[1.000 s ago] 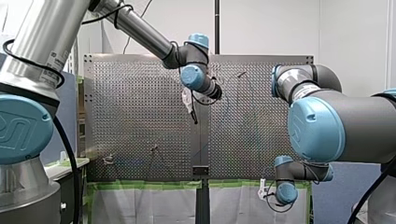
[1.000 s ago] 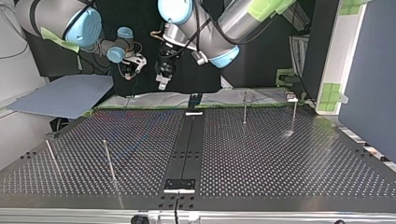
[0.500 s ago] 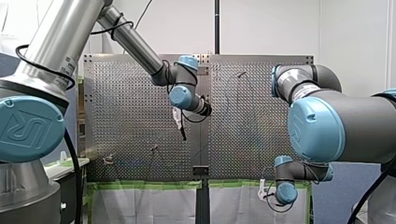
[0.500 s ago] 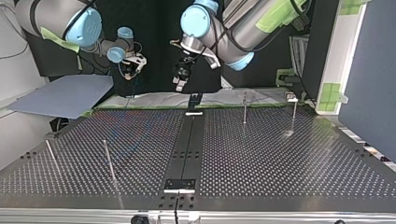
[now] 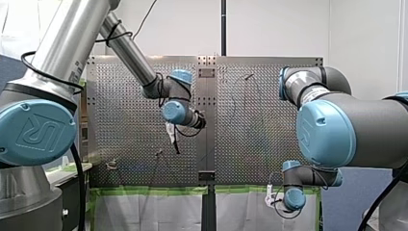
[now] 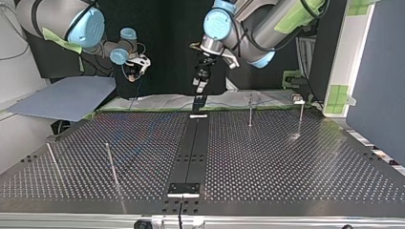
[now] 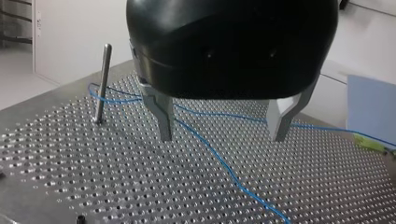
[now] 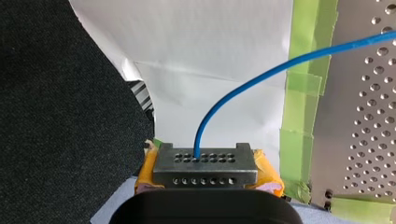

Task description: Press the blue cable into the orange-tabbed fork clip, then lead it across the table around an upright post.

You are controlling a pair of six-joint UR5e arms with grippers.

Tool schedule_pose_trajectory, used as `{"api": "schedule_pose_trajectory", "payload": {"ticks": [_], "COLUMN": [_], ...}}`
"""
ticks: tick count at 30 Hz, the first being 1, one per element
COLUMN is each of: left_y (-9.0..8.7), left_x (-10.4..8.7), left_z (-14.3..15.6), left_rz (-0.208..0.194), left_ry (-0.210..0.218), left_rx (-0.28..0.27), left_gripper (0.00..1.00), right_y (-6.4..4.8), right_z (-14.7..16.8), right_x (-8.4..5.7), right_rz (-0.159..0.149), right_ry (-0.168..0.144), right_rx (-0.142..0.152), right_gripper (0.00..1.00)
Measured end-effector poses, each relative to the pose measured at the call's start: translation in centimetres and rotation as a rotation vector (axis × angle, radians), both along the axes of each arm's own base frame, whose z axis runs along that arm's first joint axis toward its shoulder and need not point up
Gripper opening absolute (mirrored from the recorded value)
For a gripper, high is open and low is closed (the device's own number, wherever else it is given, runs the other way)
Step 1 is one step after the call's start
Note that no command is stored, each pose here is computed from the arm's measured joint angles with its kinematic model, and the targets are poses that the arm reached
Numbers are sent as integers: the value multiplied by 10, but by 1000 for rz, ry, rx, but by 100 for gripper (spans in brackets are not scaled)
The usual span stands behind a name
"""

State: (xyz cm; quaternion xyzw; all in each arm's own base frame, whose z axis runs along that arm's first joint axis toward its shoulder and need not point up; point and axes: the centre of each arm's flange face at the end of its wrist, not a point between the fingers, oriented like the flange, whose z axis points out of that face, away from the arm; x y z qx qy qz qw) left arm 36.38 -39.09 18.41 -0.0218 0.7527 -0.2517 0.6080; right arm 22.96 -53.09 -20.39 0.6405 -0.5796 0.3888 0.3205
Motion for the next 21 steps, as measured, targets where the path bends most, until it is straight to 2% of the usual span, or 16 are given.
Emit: {"api": "schedule_pose_trajectory", "payload": {"ticks": [12,21], "left_y": [22,41], "left_x": [-20,-41], "left_z": [-30,-52], "left_rz": [15,43], "left_ry": [-15,-26], "left_rx": [39,68], "left_gripper": [98,98], "right_y": [1,3], "right_z": [0,0], "right_x": [3,6], "right_rz": [4,7], "right_ry": [2,5], "right_rx": [6,8], "right_gripper": [0,0]}}
